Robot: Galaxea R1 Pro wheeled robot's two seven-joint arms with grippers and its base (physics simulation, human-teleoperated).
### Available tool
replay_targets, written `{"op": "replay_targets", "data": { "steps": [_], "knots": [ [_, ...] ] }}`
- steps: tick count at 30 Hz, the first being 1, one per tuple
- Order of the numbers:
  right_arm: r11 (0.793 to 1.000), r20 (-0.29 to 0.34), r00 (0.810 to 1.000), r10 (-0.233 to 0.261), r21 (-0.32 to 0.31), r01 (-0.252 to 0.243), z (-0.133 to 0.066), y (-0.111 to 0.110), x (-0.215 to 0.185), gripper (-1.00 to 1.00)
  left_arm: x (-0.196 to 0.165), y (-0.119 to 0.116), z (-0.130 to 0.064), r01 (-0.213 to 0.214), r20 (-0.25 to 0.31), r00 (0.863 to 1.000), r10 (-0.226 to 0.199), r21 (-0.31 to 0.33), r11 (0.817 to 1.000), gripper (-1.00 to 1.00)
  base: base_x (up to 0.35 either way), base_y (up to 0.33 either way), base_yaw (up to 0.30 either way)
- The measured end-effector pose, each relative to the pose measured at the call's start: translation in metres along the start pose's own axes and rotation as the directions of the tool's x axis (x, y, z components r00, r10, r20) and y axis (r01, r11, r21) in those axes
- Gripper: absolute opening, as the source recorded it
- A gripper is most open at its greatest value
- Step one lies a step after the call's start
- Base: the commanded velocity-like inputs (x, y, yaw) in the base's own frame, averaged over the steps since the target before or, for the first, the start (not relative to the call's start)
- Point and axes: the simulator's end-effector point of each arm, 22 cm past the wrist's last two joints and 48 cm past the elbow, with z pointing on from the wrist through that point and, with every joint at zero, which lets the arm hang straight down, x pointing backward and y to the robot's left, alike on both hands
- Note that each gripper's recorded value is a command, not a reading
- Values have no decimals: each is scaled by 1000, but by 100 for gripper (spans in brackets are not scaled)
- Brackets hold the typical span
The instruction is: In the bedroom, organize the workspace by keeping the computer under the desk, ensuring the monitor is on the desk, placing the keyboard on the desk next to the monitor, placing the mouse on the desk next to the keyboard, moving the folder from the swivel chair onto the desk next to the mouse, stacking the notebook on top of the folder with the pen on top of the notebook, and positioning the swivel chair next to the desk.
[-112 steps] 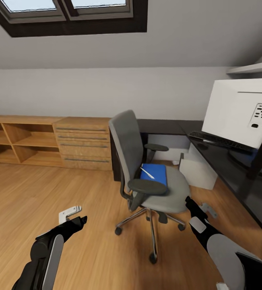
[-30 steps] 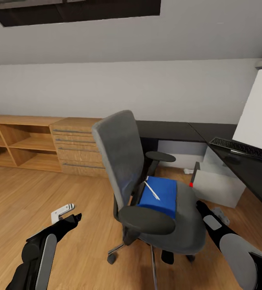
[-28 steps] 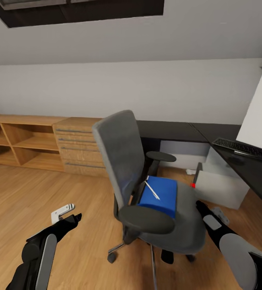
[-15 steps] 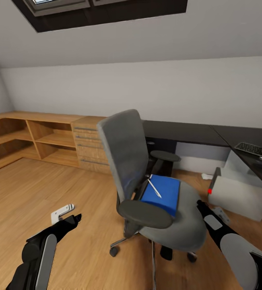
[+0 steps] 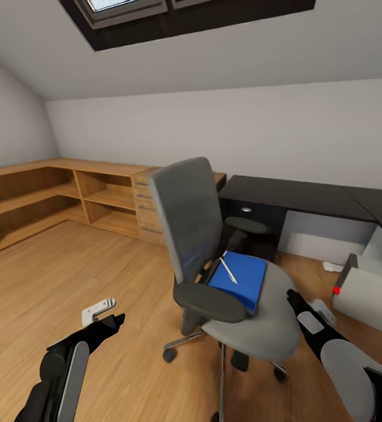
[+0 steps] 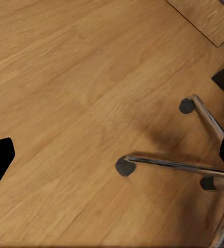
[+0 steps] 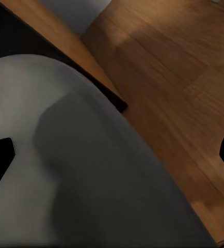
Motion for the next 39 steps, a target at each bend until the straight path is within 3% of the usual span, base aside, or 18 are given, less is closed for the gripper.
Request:
{"op": "replay_targets", "data": {
  "steps": [13, 28, 39],
  "knots": [
    [1000, 5, 1000, -3, -12, 3, 2, 7, 2, 100, 29, -32, 10, -72, -60, 995, 75, 49, 996, 100, 0, 0, 219],
    [1000, 7, 1000, -4, -13, 4, 3, 7, 1, 100, 41, -32, 15, -79, -90, 993, 83, 48, 996, 100, -4, 0, 13],
    [1000, -6, 1000, 3, 3, -3, 3, -1, 4, 100, 42, -32, 15, -79, -91, 992, 83, 48, 996, 100, -166, 0, 0]
  ]
}}
